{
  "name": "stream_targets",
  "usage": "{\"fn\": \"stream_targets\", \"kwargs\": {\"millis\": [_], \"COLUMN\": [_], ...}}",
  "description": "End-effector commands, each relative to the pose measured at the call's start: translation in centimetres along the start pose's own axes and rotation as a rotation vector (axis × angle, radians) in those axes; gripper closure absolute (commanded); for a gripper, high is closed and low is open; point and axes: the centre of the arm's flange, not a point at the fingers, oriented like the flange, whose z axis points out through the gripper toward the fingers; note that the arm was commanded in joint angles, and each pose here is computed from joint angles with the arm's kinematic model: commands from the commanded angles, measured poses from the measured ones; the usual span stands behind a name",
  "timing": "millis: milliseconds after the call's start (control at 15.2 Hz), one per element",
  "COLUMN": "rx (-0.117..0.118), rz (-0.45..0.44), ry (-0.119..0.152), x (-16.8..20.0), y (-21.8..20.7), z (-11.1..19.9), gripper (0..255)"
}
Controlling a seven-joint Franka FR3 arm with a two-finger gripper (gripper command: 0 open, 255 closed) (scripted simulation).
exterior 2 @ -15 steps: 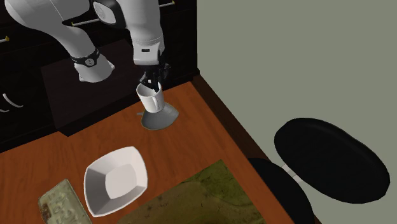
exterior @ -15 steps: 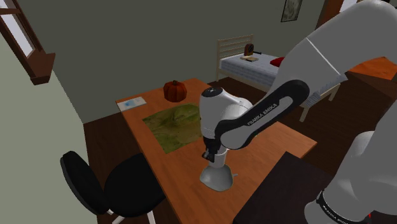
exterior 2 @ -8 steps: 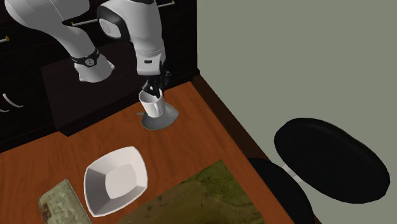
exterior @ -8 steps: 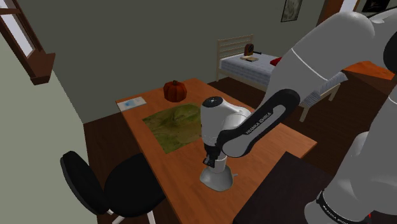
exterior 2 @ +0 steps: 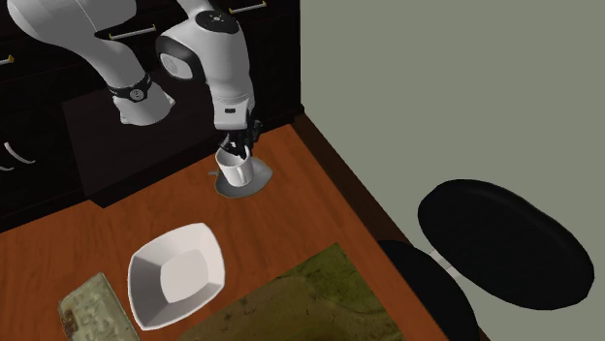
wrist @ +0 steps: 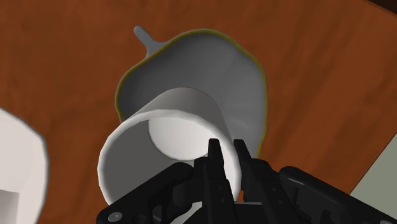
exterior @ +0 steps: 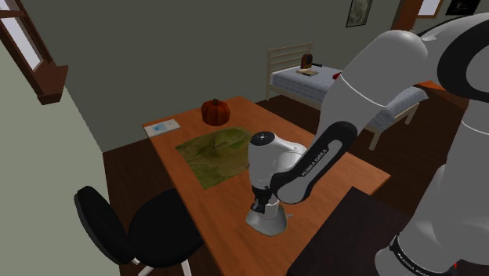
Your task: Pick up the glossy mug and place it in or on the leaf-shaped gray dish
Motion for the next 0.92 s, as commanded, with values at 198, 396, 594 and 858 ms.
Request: {"fn": "stream_targets", "kwargs": {"millis": [198,396,594,858], "rx": [0.000,0.000,0.000,0.000], "rz": [0.000,0.000,0.000,0.000], "ry": [0.001,0.001,0.001,0.001], "x": [0.12,0.12,0.12,0.12], "y": [-0.13,-0.13,-0.13,-0.13], "z": [0.88,0.88,0.88,0.88], "gripper": [255,255,0,0]}}
